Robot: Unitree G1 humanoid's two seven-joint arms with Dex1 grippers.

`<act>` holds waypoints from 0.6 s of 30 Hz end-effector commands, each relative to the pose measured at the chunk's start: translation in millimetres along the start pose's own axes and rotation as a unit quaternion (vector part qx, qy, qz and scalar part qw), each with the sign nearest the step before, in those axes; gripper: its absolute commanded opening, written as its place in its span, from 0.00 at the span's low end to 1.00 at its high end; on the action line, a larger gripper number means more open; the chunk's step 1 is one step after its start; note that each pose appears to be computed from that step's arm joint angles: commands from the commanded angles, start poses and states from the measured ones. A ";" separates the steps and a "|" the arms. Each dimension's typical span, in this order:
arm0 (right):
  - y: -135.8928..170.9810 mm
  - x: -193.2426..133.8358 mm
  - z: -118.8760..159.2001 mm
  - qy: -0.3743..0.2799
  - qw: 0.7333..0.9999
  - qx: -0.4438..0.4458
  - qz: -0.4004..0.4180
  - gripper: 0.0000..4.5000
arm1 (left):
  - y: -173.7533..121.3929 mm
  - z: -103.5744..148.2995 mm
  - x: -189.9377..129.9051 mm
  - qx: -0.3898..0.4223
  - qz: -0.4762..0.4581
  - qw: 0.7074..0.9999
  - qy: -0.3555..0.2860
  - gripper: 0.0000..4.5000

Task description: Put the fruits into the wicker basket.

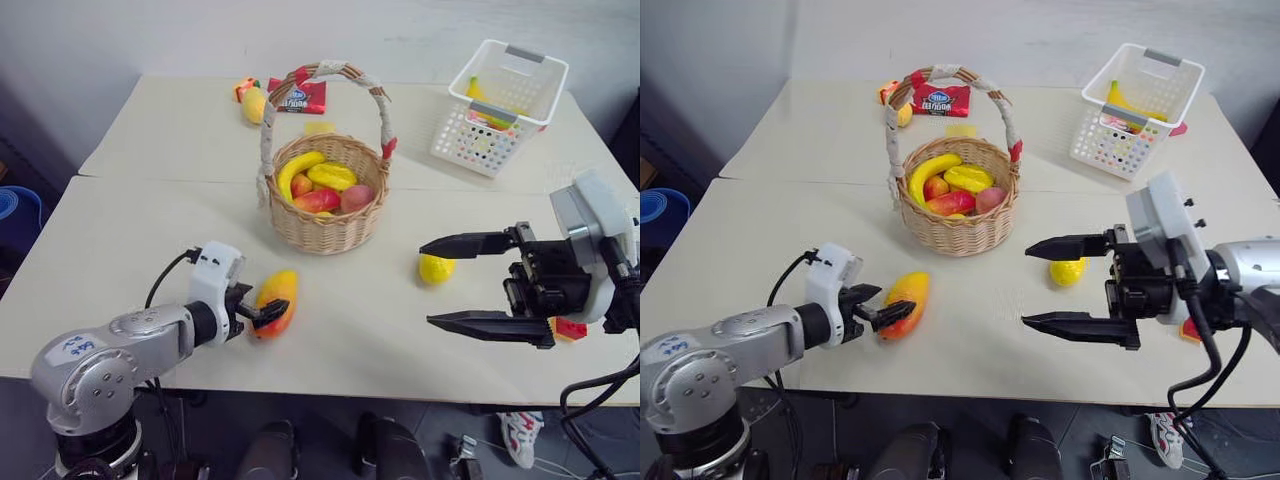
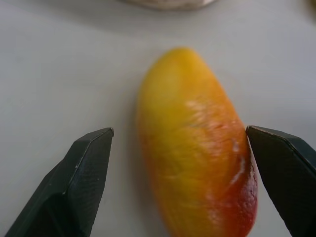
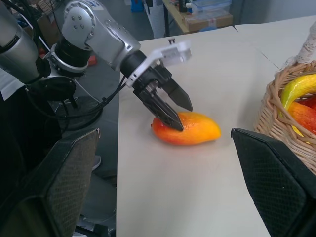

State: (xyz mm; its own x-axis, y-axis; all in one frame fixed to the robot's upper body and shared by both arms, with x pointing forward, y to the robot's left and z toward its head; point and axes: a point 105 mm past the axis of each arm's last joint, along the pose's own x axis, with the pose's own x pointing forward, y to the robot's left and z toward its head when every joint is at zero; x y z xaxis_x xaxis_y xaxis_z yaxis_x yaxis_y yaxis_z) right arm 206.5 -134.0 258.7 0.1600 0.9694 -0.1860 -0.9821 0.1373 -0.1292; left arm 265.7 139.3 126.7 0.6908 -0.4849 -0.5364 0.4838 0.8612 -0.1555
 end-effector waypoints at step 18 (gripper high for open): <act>6.6 -13.1 -5.3 -0.015 0.998 -0.003 -0.059 1.00 | -1.4 75.9 -64.7 0.175 -0.164 0.969 -0.063 0.63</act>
State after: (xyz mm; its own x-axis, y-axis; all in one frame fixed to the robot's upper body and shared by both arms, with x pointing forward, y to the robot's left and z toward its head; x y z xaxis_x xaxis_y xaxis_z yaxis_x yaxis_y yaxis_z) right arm 203.3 -148.3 247.4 0.2735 0.9487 -0.1589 -0.9608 0.2616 -0.0919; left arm 268.5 165.8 199.0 0.5784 -0.6579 -0.4823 0.7479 0.6638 -0.0085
